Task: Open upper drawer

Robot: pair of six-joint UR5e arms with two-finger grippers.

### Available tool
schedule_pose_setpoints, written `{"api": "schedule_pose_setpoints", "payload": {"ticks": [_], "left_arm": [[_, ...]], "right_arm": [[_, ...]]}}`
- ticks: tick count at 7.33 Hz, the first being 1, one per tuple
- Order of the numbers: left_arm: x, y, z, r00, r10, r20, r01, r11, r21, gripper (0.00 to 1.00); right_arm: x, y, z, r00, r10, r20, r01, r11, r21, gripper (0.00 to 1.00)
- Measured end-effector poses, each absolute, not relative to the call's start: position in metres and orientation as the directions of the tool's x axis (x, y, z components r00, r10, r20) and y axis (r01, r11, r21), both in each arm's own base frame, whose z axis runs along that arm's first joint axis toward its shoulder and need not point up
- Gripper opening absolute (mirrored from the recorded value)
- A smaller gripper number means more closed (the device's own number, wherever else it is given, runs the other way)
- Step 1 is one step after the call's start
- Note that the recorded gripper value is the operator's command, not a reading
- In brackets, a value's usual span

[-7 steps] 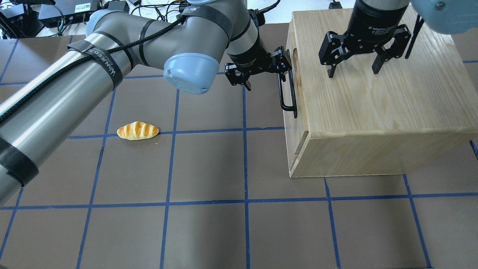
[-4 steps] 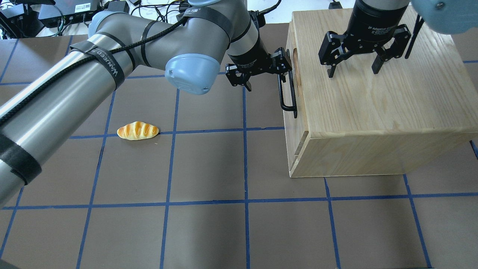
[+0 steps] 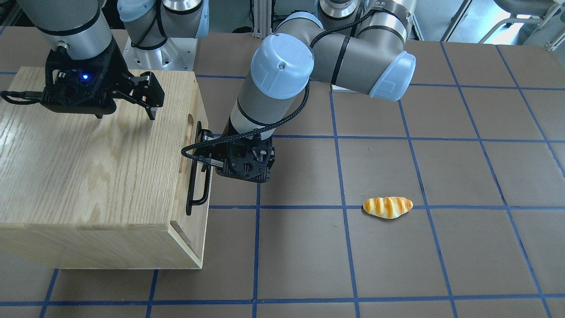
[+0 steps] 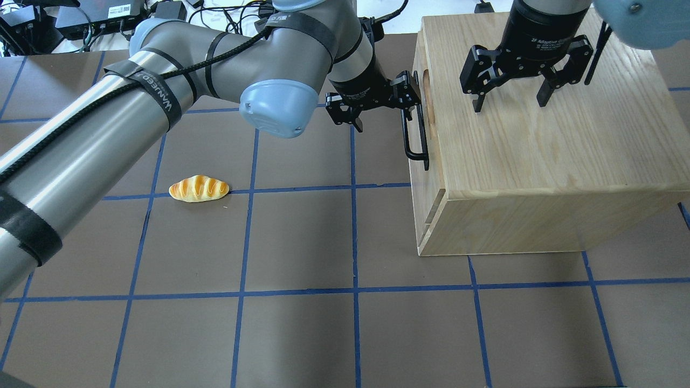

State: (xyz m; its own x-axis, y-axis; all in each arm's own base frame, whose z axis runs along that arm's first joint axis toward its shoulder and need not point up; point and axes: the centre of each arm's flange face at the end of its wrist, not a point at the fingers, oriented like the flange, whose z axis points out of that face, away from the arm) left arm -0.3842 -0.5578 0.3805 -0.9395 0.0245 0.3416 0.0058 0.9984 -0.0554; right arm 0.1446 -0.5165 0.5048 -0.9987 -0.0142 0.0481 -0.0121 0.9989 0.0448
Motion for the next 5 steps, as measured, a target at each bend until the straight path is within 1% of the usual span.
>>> {"api": "schedule_pose_setpoints", "payload": {"ticks": [5], "left_arm": [[-0.3749,-0.5567,0.3859,-0.946,0.085,0.314,0.061,0.994,-0.087,1.00]], "right_arm": [[0.1444,-0.5166,0.5050,-0.999,-0.013,0.048,-0.011,0.999,0.044,1.00]]}}
